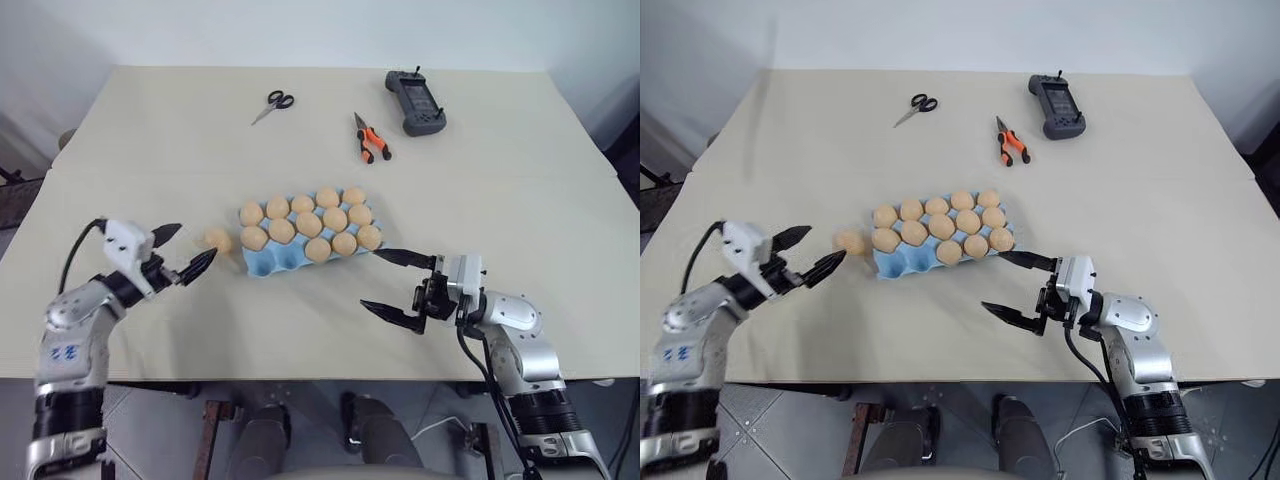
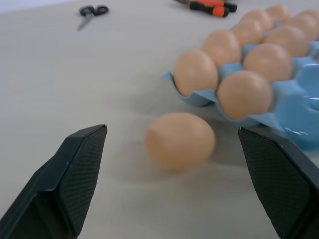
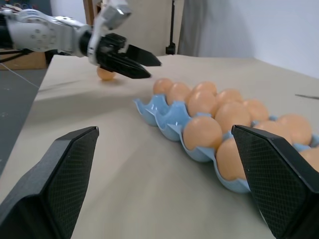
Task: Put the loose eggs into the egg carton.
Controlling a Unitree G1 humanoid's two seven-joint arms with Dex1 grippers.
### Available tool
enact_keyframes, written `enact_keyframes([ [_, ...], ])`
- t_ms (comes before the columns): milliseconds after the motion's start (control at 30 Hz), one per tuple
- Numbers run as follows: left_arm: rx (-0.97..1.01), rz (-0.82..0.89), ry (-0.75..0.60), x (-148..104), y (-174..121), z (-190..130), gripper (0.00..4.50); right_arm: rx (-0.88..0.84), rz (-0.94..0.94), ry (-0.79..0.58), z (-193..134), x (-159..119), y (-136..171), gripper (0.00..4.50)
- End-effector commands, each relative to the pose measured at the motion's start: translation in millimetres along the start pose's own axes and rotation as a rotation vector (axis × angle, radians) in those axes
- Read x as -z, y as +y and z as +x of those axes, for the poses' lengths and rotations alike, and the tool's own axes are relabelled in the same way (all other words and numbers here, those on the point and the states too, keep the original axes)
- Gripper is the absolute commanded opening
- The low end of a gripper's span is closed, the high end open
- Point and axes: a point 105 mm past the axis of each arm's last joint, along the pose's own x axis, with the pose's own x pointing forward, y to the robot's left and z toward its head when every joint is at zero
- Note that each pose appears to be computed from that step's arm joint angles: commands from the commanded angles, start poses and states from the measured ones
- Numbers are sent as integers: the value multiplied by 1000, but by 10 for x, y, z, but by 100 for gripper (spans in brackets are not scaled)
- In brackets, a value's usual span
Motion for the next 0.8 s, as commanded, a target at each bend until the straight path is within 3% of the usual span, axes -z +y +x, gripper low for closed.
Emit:
enact_keyframes([
  [33,-7,13,27,65,36,176,448,18,-46,-26,-18,-115,-26,450],
  [267,30,-11,87,231,22,362,448,34,-41,-31,-2,-123,-6,450],
  [367,28,-5,56,178,35,386,391,40,-41,-30,-8,-121,-12,450],
  [533,17,16,-9,66,73,346,231,47,-36,-29,-5,-110,-9,450],
  [667,39,61,-117,-179,82,220,216,47,-31,-23,-16,-103,0,450],
  [800,231,129,-145,-425,-228,272,216,50,-27,-16,-32,-92,3,450],
])
